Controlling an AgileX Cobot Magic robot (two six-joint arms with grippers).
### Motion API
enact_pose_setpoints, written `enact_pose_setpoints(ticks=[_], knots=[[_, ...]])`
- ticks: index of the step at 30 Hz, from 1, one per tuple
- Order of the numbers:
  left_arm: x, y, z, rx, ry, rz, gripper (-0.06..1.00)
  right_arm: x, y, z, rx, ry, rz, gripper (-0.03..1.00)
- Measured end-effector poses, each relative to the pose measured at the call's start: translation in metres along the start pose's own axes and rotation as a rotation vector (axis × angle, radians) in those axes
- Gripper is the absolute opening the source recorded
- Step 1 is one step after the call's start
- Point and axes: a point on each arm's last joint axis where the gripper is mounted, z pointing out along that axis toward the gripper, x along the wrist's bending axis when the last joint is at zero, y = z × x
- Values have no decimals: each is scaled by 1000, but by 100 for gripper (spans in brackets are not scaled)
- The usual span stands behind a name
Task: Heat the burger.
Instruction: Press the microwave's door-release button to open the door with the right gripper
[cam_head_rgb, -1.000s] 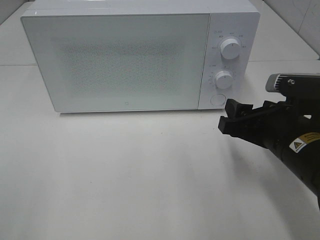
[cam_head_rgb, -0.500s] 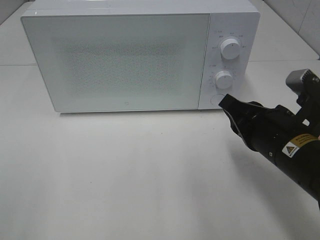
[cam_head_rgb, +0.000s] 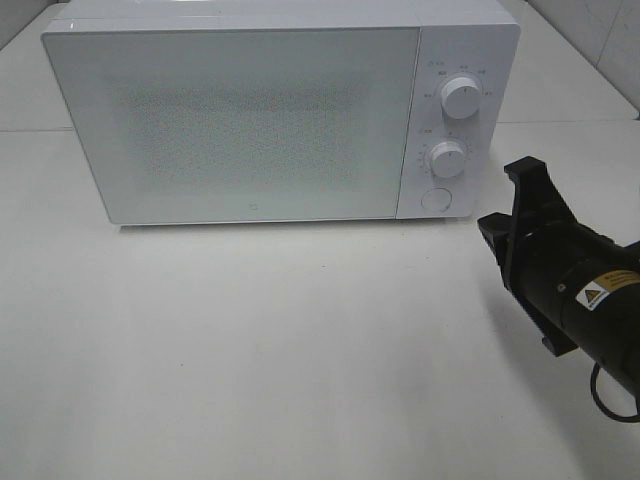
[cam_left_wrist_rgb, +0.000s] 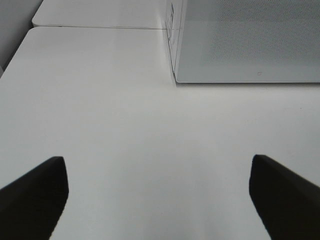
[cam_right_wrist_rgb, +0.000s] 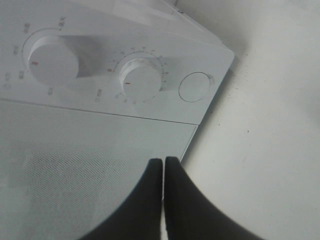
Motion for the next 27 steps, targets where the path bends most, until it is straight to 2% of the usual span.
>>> enact_pose_setpoints(ticks=[1, 7, 19, 27], knots=[[0, 0, 0, 0, 0, 0, 90, -1, 0, 0, 2, -14, 74, 0], [0, 0, 0, 0, 0, 0, 90, -5, 0, 1, -11, -40, 184, 0], [0, 0, 0, 0, 0, 0, 90, -8, -8, 23, -35, -76, 231, 0], [0, 0, 0, 0, 0, 0, 90, 2, 6, 49, -33, -95, 266, 0]])
